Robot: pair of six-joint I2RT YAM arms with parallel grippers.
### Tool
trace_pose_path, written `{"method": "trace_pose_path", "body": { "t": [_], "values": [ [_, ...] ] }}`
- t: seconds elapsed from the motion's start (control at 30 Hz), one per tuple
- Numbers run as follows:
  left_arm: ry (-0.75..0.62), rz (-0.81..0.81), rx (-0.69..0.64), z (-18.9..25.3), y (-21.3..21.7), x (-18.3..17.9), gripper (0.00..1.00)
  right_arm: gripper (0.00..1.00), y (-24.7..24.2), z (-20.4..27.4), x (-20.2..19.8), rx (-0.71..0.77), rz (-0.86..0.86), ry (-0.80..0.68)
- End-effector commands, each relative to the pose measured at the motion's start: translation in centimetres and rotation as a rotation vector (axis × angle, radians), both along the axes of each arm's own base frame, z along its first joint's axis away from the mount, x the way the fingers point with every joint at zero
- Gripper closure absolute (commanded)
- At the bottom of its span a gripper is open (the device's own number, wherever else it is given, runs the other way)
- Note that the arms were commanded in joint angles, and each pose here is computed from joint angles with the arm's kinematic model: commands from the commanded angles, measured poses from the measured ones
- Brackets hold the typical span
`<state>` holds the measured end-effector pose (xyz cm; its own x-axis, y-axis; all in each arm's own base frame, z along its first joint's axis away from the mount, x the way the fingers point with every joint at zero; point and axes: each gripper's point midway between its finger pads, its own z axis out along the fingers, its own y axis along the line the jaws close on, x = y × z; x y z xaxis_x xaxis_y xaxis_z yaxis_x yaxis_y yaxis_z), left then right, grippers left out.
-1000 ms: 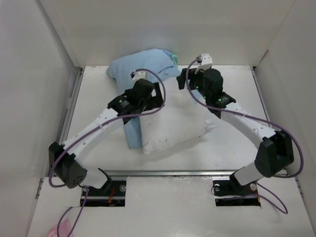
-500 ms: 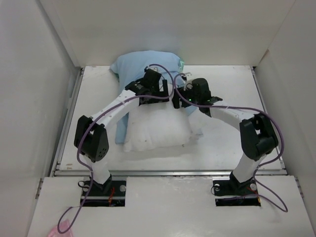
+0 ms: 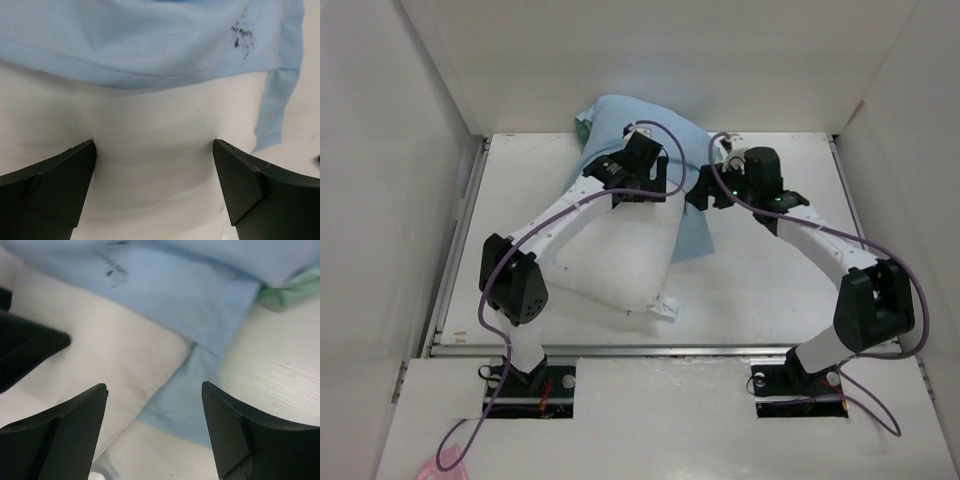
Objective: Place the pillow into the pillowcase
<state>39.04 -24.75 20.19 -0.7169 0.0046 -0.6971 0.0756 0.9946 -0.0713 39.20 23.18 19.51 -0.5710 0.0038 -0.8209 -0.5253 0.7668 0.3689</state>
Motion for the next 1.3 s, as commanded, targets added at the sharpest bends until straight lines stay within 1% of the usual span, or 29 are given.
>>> {"method": "trace_pose_path", "body": {
  "t": [0.0, 0.1, 0.13, 0.2, 0.27, 0.3, 0.33, 0.37, 0.4, 0.43, 0.47, 0.5, 0.53, 0.6, 0.63, 0.7, 0.73, 0.77, 0.83, 0.87, 0.93, 0.97, 1.0, 1.03, 1.07, 1.13, 1.2, 1.23, 1.27],
  "values": [
    [0.044, -0.083, 0.07, -2.2, -1.4, 0.0, 0.0, 0.18, -3.8, -0.3, 0.8, -0.021, -0.122, 0.015],
    [0.055, -0.141, 0.082, -2.6, -3.1, 0.4, 0.0, 0.18, -5.4, -2.4, 2.0, -0.04, -0.18, 0.064],
    [0.088, -0.175, 0.104, -4.1, -4.0, 0.1, 0.0, 0.18, -5.8, -2.8, 2.6, -0.039, -0.191, 0.061],
    [0.089, -0.213, 0.11, -4.3, -5.4, 0.4, 0.0, 0.18, -5.2, -3.6, 4.7, -0.03, -0.191, 0.038],
    [0.132, -0.231, 0.149, -6.9, -6.0, 0.5, 0.0, 0.2, -4.3, -3.4, 6.6, -0.019, -0.162, 0.021],
    [0.14, -0.24, 0.162, -7.6, -6.2, 0.7, 0.0, 0.22, -3.8, -5.4, 7.4, -0.022, -0.149, 0.052],
    [0.19, -0.242, 0.176, -10.0, -6.0, 0.9, 0.16, 0.25, -3.5, -5.8, 8.0, -0.015, -0.139, 0.046],
    [0.208, -0.252, 0.174, -11.1, -5.7, 1.4, 0.51, 0.28, -2.9, -5.9, 8.3, 0.003, -0.111, 0.041],
    [0.219, -0.252, 0.16, -12.0, -5.8, 1.9, 1.0, 0.33, -2.8, -7.4, 8.8, 0.0, -0.111, 0.053],
    [0.221, -0.213, 0.167, -12.5, -5.2, 2.6, 1.0, 0.43, -2.4, -7.5, 9.1, 0.008, -0.098, 0.049],
    [0.233, -0.194, 0.19, -13.6, -4.5, 3.0, 1.0, 0.47, -2.4, -8.1, 9.1, 0.005, -0.098, 0.061],
    [0.204, -0.16, 0.185, -13.1, -4.0, 4.1, 1.0, 0.53, -2.3, -8.2, 9.2, 0.011, -0.09, 0.057],
    [0.186, -0.131, 0.182, -12.9, -3.5, 4.8, 1.0, 0.74, -2.2, -7.8, 9.6, 0.013, -0.085, 0.026],
    [0.116, -0.086, 0.11, -10.3, -3.0, 6.6, 1.0, 0.98, -2.0, -8.9, 8.7, 0.018, -0.064, 0.047],
    [0.083, -0.054, 0.072, -9.0, -2.7, 7.4, 1.0, 1.0, -2.1, -7.6, 8.6, 0.029, -0.063, 0.011],
    [0.029, -0.027, -0.015, -6.0, -2.2, 8.6, 1.0, 1.0, -2.0, -6.9, 7.3, 0.039, -0.032, 0.003],
    [-0.019, -0.013, -0.06, -4.0, -2.7, 9.3, 1.0, 1.0, -2.2, -5.8, 5.7, 0.048, -0.021, -0.01],
    [-0.046, 0.004, -0.067, -2.8, -2.2, 9.9, 1.0, 1.0, -2.2, -5.0, 4.7, 0.057, -0.008, -0.018],
    [-0.126, 0.038, -0.115, 0.5, -2.2, 10.7, 1.0, 1.0, -2.5, -5.0, 1.8, 0.067, 0.019, 0.001],
    [-0.151, 0.047, -0.122, 1.3, -2.2, 11.1, 1.0, 1.0, -2.3, -2.7, 0.1, 0.081, 0.029, -0.021],
    [-0.213, 0.074, -0.159, 4.2, -2.1, 11.5, 1.0, 1.0, -1.4, -1.9, -2.8, 0.076, 0.078, -0.015],
    [-0.227, 0.083, -0.16, 4.5, -2.0, 11.7, 1.0, 1.0, -1.3, -2.0, -4.2, 0.071, 0.091, 0.001],
    [-0.253, 0.104, -0.188, 5.8, -2.0, 11.9, 1.0, 1.0, -1.0, -0.7, -6.4, 0.069, 0.133, -0.007],
    [-0.264, 0.123, -0.201, 6.0, -1.9, 12.1, 1.0, 1.0, -0.4, 0.3, -7.6, 0.062, 0.176, -0.034],
    [-0.269, 0.139, -0.227, 6.2, -2.1, 12.2, 1.0, 1.0, 1.2, 0.2, -10.4, 0.063, 0.267, -0.029],
    [-0.278, 0.154, -0.239, 6.4, -2.1, 12.4, 1.0, 1.0, 2.3, 2.1, -13.8, 0.07, 0.385, -0.103],
    [-0.282, 0.172, -0.248, 6.5, -2.4, 12.2, 1.0, 1.0, 3.4, 1.5, -16.6, 0.076, 0.471, -0.114],
    [-0.269, 0.179, -0.241, 5.6, -2.9, 12.0, 1.0, 1.0, 3.4, 1.8, -16.2, 0.082, 0.457, -0.155],
    [-0.26, 0.184, -0.242, 5.1, -2.9, 11.9, 1.0, 1.0, 3.4, 1.3, -16.3, 0.088, 0.453, -0.149]
  ]
}}
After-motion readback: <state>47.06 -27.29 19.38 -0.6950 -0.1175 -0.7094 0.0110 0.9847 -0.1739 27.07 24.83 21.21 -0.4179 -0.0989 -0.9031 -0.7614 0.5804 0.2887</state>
